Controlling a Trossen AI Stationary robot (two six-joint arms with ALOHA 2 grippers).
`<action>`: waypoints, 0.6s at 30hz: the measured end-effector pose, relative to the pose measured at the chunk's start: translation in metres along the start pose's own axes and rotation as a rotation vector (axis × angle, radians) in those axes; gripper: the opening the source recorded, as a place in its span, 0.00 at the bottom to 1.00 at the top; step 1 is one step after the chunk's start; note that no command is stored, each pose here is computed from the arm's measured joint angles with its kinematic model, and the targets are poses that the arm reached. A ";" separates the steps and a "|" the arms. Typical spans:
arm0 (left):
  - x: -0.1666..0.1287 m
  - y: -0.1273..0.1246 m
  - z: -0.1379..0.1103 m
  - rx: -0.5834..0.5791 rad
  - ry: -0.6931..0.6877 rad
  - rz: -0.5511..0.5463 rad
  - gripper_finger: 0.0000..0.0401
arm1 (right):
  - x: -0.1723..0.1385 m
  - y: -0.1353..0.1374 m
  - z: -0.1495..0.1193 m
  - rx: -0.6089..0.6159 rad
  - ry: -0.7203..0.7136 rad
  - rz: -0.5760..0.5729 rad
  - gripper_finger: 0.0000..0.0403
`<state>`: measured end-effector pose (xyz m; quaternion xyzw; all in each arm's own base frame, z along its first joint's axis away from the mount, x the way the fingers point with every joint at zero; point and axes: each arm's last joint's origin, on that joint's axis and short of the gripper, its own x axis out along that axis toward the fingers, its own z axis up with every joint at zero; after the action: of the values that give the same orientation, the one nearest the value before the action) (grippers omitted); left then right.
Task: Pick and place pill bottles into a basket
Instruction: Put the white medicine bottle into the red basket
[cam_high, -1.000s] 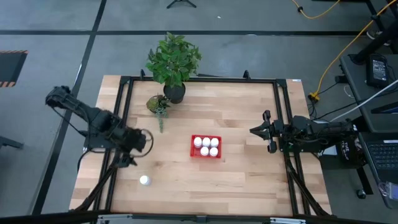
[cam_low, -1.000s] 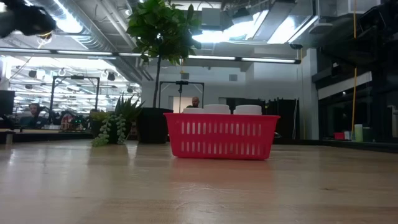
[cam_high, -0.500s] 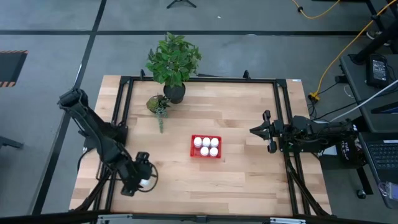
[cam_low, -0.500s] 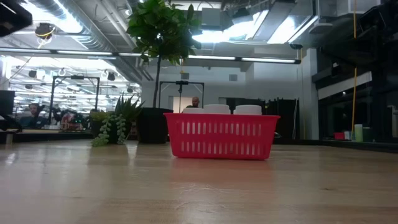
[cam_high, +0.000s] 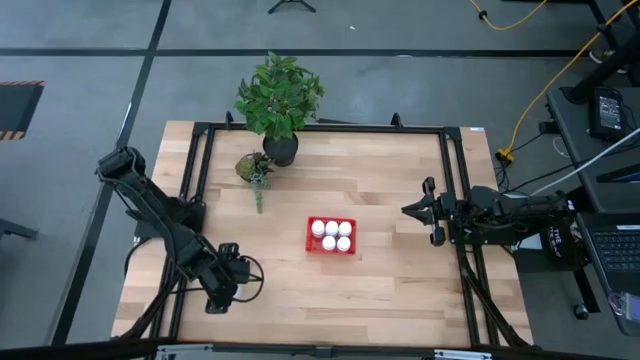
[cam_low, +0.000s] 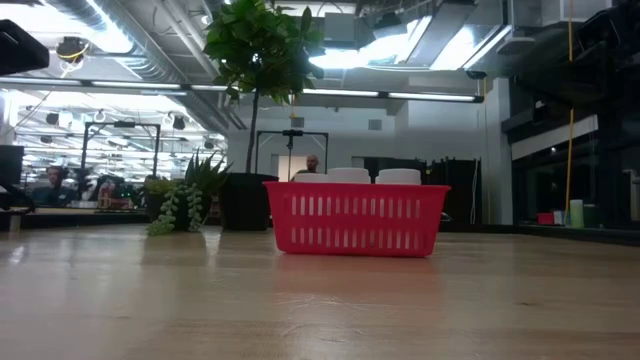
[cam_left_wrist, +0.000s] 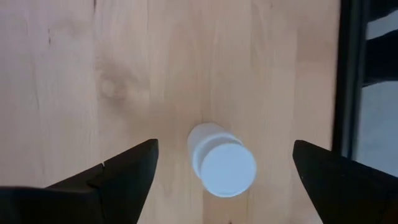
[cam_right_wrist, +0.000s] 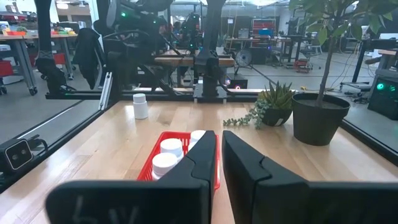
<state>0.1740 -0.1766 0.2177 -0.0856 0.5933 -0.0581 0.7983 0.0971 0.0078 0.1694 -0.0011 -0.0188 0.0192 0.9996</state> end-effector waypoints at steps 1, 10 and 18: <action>0.001 0.000 -0.002 0.007 -0.001 0.008 0.91 | 0.000 0.000 0.000 0.000 0.000 0.000 0.08; 0.014 0.004 -0.020 0.070 0.045 0.044 0.92 | 0.000 0.000 0.000 0.000 0.000 0.000 0.08; 0.031 0.011 -0.032 0.076 0.039 0.036 0.92 | 0.000 0.000 0.000 0.000 0.000 0.000 0.08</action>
<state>0.1520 -0.1737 0.1771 -0.0431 0.6077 -0.0678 0.7901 0.0971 0.0077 0.1694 -0.0009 -0.0188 0.0190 0.9996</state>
